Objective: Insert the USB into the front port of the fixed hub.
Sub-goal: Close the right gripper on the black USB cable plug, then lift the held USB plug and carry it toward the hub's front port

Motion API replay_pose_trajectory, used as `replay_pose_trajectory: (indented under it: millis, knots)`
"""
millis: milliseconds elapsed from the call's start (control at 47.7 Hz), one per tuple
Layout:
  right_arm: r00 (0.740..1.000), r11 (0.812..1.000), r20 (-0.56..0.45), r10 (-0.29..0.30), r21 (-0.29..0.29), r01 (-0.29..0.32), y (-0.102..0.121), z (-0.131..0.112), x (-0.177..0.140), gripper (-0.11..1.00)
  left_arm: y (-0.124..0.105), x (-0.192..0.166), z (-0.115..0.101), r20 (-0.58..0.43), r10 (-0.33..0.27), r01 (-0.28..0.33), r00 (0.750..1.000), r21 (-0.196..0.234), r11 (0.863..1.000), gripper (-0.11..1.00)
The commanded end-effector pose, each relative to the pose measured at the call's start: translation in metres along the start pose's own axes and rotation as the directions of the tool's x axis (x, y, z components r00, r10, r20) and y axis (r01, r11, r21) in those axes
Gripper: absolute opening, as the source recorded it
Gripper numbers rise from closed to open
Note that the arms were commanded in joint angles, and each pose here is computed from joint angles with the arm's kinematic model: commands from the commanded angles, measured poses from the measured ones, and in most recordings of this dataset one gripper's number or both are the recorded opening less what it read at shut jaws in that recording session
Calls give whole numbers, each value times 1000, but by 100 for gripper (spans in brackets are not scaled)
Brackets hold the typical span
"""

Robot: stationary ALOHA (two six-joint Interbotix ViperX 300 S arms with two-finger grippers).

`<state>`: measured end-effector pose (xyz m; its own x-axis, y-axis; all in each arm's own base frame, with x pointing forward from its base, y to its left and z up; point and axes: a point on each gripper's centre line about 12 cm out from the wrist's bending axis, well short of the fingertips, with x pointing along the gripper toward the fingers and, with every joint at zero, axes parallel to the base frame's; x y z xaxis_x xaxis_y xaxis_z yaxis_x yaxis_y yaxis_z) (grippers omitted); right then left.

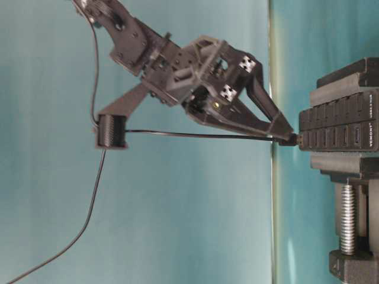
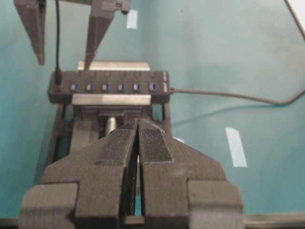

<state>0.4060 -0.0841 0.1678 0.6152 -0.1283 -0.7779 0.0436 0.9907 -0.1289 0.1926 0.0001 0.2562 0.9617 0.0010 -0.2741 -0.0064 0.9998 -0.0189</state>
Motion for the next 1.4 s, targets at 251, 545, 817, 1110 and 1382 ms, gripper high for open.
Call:
replay_pose_trajectory:
  millis: [251,545,817,1110,1382]
  knots:
    - [999,1000,41,-14,-4,14,-6,15,-3,77,0,0,9,15,-2,2,1000,0,1000,0]
    - [999,1000,40,-17,-1,17,-8,14,-3,76,0,0,9,15,-2,2,1000,0,1000,0]
    - [999,1000,40,-17,1,17,-8,14,-3,50,0,0,9,15,-2,2,1000,-1,1000,0]
    - [999,1000,41,-12,-4,12,-5,15,-4,19,0,0,9,15,-2,2,1000,-3,1000,0]
    - [999,1000,45,-9,-4,10,-4,17,-6,7,0,-1,10,18,-2,2,1000,-3,1000,0]
